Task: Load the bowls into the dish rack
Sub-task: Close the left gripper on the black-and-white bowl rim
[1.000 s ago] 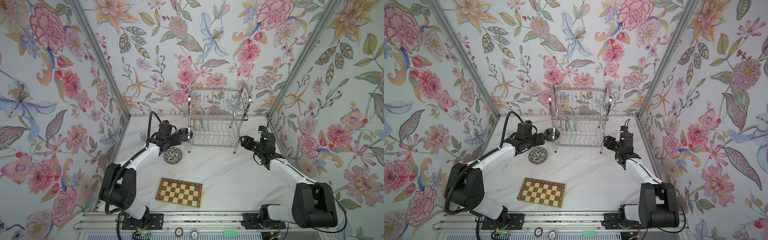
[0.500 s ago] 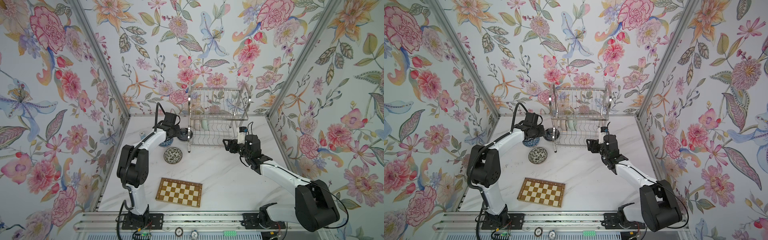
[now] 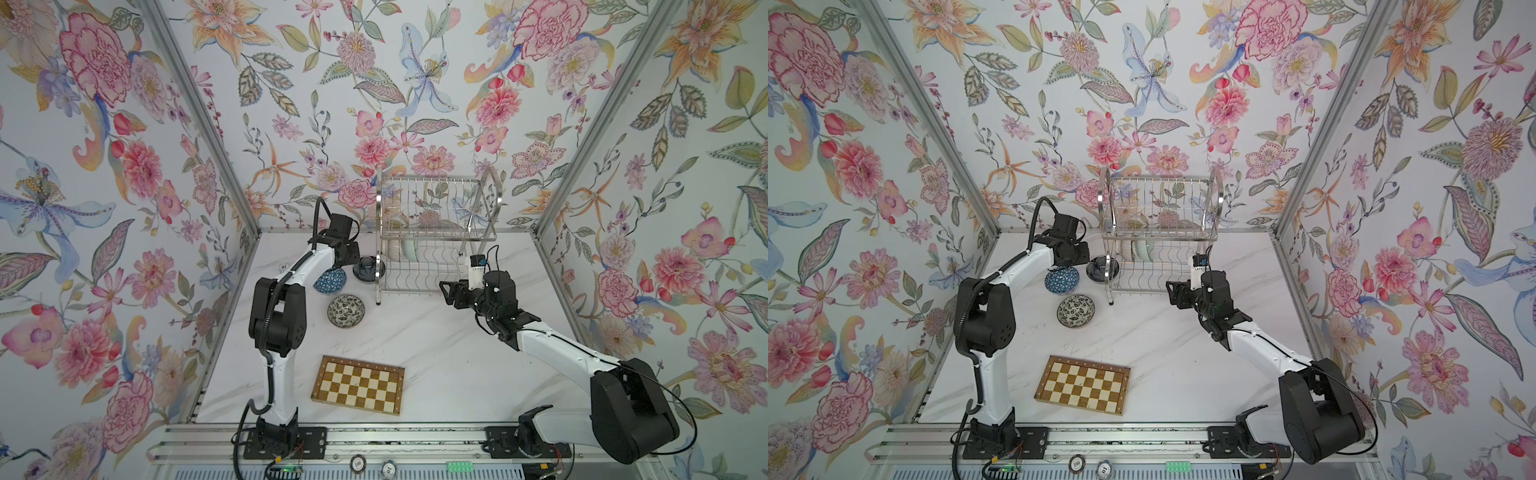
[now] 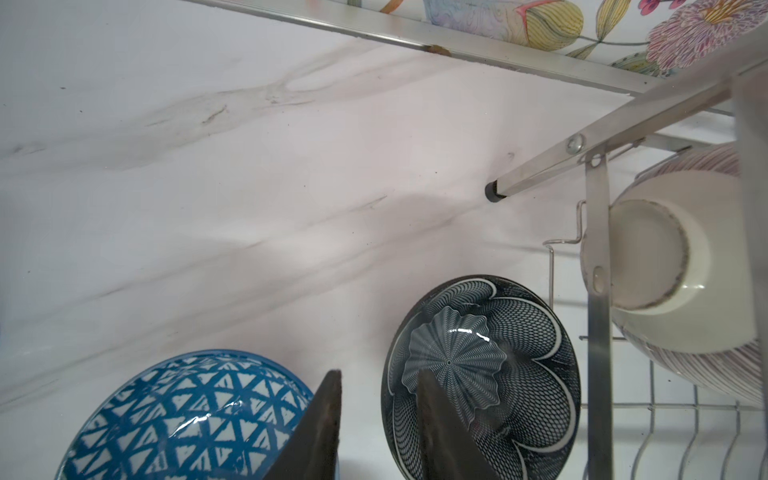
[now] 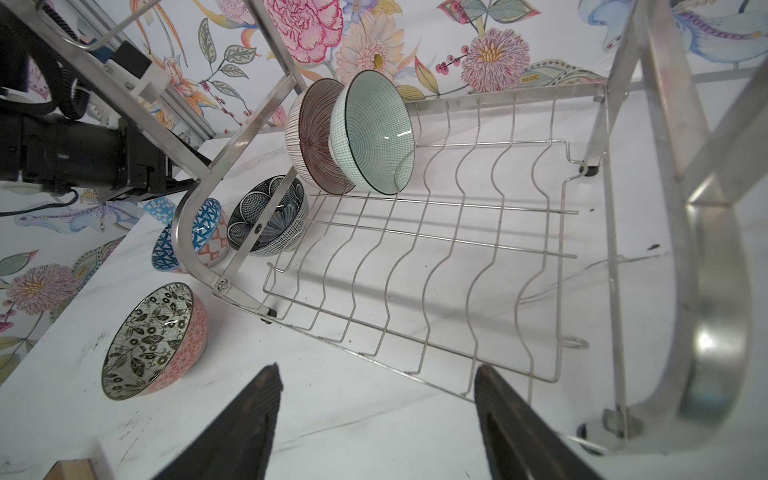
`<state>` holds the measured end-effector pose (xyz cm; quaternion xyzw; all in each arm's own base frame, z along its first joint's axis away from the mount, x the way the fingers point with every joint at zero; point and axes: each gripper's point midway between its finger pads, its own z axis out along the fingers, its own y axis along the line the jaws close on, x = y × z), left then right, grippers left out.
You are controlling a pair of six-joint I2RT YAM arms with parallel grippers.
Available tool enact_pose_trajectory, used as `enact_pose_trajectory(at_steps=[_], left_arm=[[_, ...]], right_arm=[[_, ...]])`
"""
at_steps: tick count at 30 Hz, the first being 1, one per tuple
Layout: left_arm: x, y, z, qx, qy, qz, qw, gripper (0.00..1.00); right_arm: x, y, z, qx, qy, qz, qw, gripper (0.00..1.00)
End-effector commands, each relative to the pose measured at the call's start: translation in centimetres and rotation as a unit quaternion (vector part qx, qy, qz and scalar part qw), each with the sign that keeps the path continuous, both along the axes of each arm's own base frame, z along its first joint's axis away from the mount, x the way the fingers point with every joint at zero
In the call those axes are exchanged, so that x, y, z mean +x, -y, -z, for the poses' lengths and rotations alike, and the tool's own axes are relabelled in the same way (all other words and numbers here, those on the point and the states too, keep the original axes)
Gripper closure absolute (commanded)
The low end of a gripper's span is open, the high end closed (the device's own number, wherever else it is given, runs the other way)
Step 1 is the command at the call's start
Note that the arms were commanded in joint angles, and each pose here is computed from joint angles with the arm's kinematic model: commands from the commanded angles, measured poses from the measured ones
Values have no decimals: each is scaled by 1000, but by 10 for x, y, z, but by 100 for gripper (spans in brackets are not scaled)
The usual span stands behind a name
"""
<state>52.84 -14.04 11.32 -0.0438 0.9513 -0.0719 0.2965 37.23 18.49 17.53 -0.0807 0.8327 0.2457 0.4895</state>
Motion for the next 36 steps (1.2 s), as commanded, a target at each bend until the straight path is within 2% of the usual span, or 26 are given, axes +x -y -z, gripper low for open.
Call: enact_pose_trajectory(at_steps=[1,17,30,36], left_arm=[[-3,2,12,8,-29,21,999,66],[-6,11,46,1,-72,44,996,68],[-7,13,62,-2,-85,44,995,72],[-7,18,64,-8,-85,51,995,78]], right_arm=[[-1,-6,-1,-13,18,-14,1000,25],[1,-13,4,-33,13,-18,999,25],[3,-16,8,-40,8,-20,999,25],[3,-16,8,-43,8,-19,999,25]])
